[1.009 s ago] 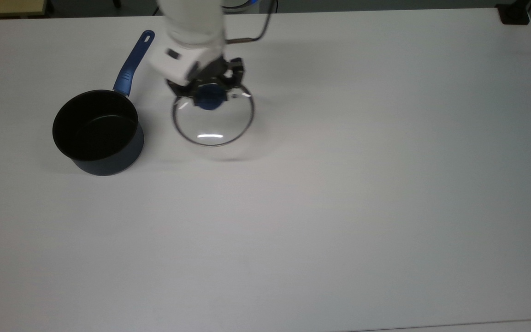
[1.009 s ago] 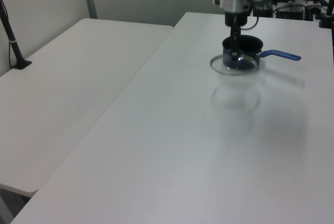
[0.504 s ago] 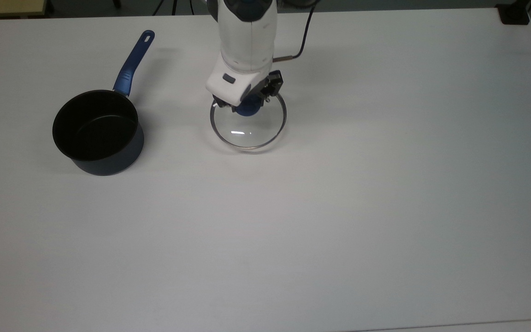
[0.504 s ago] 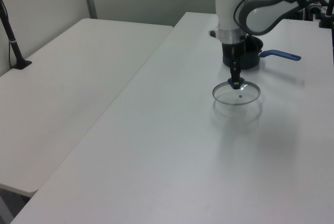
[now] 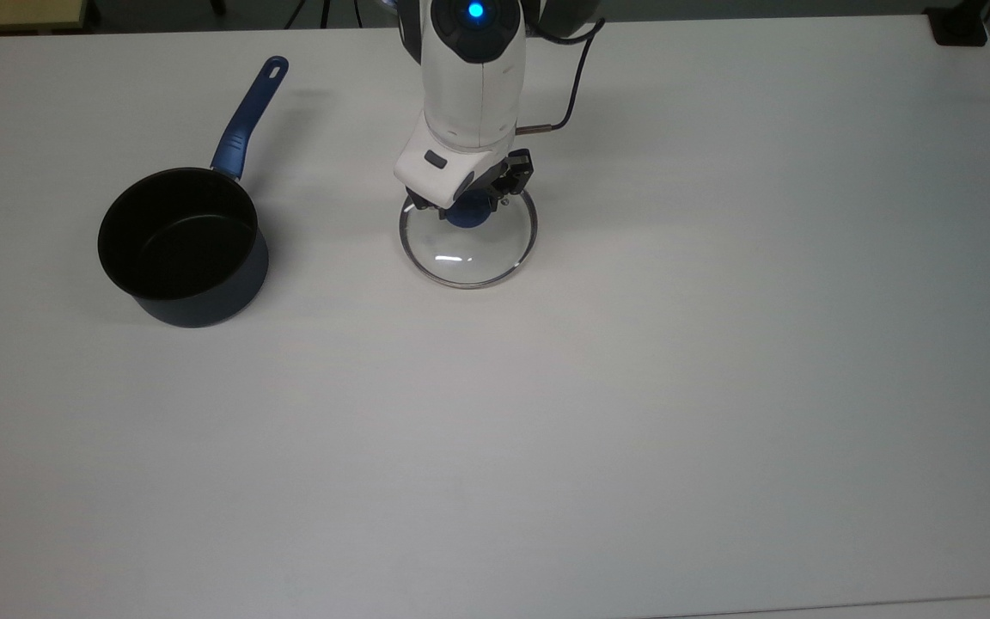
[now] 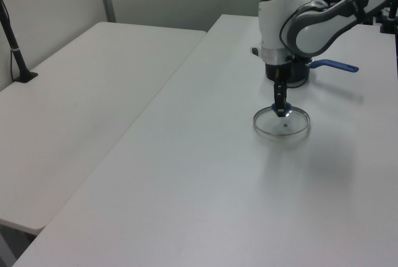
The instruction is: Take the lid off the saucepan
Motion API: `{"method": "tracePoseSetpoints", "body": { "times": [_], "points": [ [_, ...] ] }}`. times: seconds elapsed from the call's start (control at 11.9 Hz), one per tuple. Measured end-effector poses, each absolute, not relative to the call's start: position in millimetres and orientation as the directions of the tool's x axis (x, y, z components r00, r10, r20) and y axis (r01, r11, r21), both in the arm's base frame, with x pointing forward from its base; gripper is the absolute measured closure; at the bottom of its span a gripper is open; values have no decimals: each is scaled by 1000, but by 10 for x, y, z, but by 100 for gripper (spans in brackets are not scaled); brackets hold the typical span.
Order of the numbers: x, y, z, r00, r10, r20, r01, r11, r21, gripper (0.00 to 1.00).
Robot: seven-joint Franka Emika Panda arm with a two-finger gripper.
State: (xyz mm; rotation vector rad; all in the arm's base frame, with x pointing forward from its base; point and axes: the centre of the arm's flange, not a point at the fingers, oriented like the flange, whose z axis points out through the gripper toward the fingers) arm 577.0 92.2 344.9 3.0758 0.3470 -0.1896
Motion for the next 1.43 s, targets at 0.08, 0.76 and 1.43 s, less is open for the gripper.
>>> {"method": "tracePoseSetpoints", "body": {
  "times": [0.08,0.76,1.43],
  "points": [
    [5757,911,3412,970,204,-133,212,-976,46,22],
    [5916,513,4754,997,58,-57,64,-990,122,0],
    [5708,-35,5973,997,-76,13,-77,-995,64,0]
  ]
}}
